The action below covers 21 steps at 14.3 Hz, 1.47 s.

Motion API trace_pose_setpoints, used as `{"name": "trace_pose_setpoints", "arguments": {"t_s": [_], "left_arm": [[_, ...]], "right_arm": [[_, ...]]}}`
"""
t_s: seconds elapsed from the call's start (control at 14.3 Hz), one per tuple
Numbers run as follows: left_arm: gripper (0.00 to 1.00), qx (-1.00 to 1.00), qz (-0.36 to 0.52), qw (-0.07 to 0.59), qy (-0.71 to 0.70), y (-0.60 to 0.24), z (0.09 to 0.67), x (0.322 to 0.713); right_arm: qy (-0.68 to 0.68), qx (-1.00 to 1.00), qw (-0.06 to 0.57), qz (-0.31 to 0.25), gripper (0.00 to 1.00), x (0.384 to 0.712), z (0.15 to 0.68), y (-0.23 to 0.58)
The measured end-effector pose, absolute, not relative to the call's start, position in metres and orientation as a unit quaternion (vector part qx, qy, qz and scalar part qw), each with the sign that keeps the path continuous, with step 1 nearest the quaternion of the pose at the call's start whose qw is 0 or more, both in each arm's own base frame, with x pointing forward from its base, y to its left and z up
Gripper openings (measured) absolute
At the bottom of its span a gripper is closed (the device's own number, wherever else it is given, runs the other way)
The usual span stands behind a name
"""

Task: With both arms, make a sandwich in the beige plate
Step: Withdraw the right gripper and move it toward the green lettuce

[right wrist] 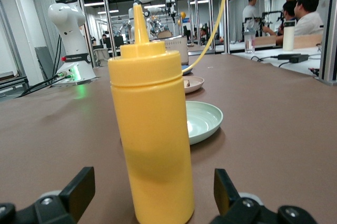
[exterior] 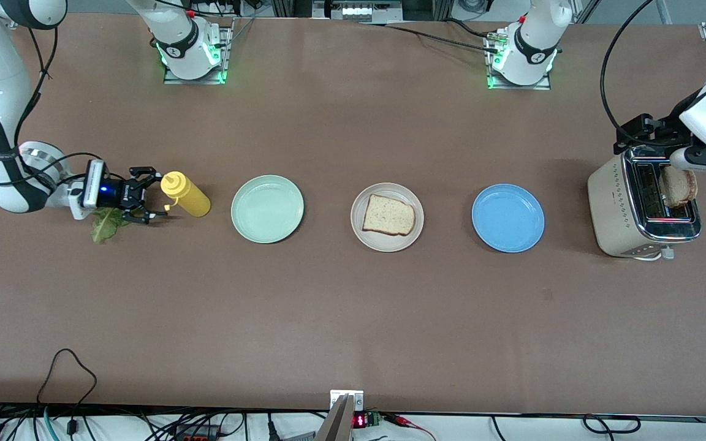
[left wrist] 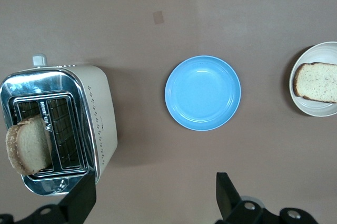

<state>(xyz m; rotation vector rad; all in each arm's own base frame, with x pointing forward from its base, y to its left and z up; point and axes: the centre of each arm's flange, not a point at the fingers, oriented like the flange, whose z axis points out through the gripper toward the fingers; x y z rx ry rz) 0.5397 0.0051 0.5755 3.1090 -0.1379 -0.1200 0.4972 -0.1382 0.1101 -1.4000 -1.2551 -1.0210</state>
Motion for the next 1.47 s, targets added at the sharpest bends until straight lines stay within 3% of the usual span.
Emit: {"name": "trace_pose_setpoints", "arguments": {"t_s": [0.63,1.05,1.47], "left_arm": [[1.0,0.998,-0.039,0.013,-0.046,0.003,0.574,0.543],[1.0,0.998,-0.038,0.013,-0.047,0.003,0.575,0.544],[1.0,0.998,-0.036,0.013,-0.051,-0.002,0.577,0.544]], "right_arm": [[-0.503,-0.713,0.426,-0.238,1.0,0.56,0.25,-0.192],[-0.445,-0.836,0.312,-0.079,1.0,0.605,0.375,-0.174],[-0.289,-0.938,0.184,0.048,1.0,0.623,0.402,-0.142]]}}
